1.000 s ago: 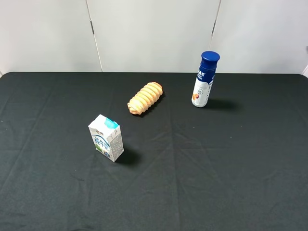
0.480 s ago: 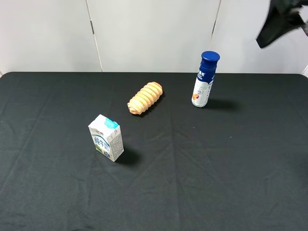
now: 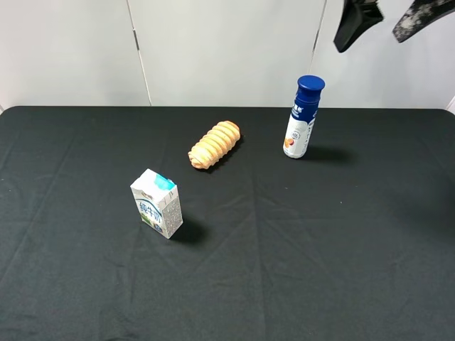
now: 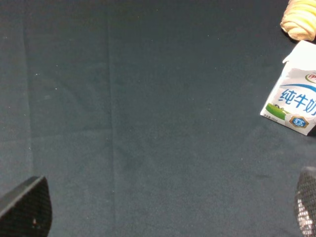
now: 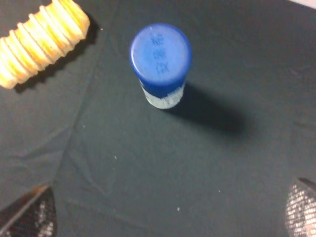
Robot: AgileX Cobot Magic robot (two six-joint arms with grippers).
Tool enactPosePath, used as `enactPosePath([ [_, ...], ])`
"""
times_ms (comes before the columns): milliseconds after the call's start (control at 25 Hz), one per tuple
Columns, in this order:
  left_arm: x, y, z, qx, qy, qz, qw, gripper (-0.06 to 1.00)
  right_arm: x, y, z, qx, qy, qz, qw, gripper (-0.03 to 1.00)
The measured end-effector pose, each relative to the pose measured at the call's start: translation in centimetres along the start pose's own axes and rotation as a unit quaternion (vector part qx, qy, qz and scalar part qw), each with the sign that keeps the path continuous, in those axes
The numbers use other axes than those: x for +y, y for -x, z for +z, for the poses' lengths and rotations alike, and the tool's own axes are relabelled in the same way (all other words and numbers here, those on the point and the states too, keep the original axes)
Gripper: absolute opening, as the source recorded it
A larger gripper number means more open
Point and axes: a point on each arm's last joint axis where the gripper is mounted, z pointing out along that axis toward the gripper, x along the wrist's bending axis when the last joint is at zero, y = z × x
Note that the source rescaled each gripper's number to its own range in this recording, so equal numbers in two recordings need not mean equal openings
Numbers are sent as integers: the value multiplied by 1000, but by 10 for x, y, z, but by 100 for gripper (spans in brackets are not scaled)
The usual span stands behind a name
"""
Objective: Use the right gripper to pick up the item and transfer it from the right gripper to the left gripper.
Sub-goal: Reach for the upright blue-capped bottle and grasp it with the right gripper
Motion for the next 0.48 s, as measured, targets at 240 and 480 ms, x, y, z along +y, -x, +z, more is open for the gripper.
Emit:
enactPosePath([
  [240,0,0,0,0,0,0,1000,97,14,1,23,7,-14,2,1000,100],
  [480,0,0,0,0,0,0,1000,97,21,1,51,19,-39,-4,999,100],
])
